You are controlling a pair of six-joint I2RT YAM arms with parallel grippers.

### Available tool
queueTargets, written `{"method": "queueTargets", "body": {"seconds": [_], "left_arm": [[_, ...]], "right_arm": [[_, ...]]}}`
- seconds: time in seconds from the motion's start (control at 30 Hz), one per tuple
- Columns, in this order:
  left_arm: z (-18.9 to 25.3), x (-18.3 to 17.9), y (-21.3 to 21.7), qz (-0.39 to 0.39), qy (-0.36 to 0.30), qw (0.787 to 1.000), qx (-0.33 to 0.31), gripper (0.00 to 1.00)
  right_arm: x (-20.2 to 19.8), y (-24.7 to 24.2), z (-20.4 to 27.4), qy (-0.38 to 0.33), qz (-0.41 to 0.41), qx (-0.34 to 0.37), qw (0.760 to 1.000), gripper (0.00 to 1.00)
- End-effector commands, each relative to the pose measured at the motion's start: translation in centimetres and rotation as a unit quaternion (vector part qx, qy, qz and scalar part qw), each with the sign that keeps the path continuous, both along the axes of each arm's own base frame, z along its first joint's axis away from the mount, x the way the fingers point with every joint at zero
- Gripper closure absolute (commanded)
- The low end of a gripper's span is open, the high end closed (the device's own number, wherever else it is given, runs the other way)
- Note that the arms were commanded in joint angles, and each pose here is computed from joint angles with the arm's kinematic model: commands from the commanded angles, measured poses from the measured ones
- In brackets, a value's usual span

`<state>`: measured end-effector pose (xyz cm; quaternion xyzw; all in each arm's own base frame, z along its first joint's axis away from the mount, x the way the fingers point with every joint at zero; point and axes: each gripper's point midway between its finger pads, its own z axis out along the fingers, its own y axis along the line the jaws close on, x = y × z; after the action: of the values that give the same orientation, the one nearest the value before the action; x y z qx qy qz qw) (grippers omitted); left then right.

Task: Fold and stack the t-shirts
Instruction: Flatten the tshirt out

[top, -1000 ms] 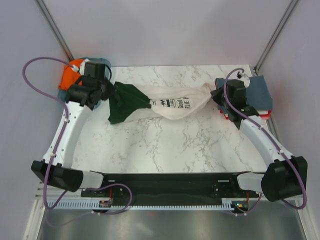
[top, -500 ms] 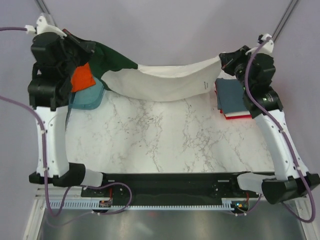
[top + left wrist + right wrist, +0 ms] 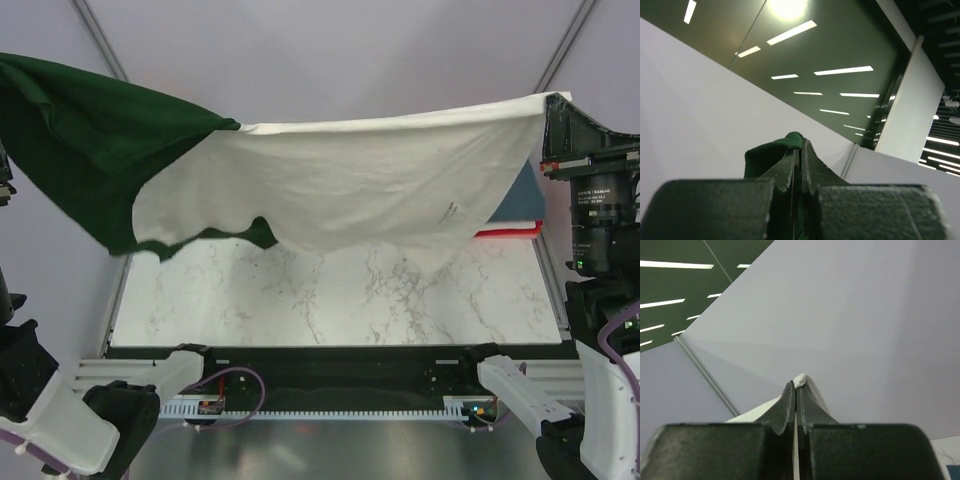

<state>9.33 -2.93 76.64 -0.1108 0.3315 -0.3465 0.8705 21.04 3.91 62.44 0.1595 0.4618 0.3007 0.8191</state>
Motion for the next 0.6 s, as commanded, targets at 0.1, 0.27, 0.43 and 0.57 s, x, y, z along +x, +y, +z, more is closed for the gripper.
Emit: {"method": "queueTargets", "body": {"seconds": [0.1,0.27,0.43,0.57], "left_arm": [[-2.5,10.9,-0.3,0.021,0.071,0.997,-0.008,0.98],[-11.2,23.8,-1.3,0.032,0.210,0.977,-0.005,0.98],[-17.1,31.8,-1.5,0.044,0.281,0.959,-0.019,0.98],[-16.8,34.7,-1.5,0.038,0.261,0.964,-0.035,0.98]], "right_arm": [[6.6,0.1,-3.6,0.085,-0.028,0.014,0.996,1.00],[12.6,1.6,-9.3,0.166,-0.017,0.029,0.986,1.00],[19.7,3.6,-14.7,0.237,-0.005,0.027,0.971,1.00],[24.1,4.3,-13.3,0.235,0.032,0.048,0.970,1.00]]}}
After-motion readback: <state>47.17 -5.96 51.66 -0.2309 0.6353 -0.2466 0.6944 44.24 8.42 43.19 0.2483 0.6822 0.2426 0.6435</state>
